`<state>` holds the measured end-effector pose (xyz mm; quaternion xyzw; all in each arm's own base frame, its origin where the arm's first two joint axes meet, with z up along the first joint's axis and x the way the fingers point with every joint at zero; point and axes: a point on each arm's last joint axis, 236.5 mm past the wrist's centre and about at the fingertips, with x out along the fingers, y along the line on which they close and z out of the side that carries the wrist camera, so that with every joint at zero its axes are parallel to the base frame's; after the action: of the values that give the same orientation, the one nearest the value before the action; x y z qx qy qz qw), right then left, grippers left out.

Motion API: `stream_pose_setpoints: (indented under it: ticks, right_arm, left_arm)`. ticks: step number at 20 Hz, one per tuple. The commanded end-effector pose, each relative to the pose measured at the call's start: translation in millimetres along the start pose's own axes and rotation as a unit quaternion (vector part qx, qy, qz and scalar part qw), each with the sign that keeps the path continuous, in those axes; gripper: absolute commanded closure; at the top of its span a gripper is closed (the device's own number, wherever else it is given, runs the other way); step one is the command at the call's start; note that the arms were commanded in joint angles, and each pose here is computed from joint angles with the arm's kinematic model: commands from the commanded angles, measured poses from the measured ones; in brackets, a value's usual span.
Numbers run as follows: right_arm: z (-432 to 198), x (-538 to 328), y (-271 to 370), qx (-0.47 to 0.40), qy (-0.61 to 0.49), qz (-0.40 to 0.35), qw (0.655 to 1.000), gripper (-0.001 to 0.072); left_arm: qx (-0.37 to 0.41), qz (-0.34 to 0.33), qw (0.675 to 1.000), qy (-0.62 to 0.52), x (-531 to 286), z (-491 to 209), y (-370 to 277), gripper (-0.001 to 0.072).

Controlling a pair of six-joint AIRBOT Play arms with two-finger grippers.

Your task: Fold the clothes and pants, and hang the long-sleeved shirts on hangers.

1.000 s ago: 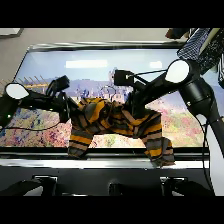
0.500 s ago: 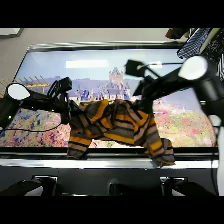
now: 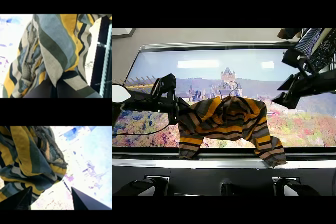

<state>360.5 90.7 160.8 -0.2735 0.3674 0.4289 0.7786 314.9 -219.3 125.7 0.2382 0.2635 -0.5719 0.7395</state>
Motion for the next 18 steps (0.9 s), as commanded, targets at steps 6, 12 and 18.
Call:
stream_pose_setpoints:
  ticks: [6,12,18]
  right_arm:
    - [-6.4,65.7,9.7,0.033,-0.050,0.123,0.991,0.0189]
    - [-5.5,91.7,11.2,0.048,-0.074,0.170,0.982,0.0226]
    - [-8.8,83.0,39.0,0.015,-0.076,0.234,0.969,0.0691]
  left_arm:
    - [0.000,-0.004,1.000,-0.015,-3.4,9.0,-4.8,0.0689]
    - [0.000,-0.004,1.000,-0.015,-3.4,9.0,-4.8,0.0689]
    - [0.000,-0.004,1.000,-0.016,-3.4,9.0,-4.7,0.0689]
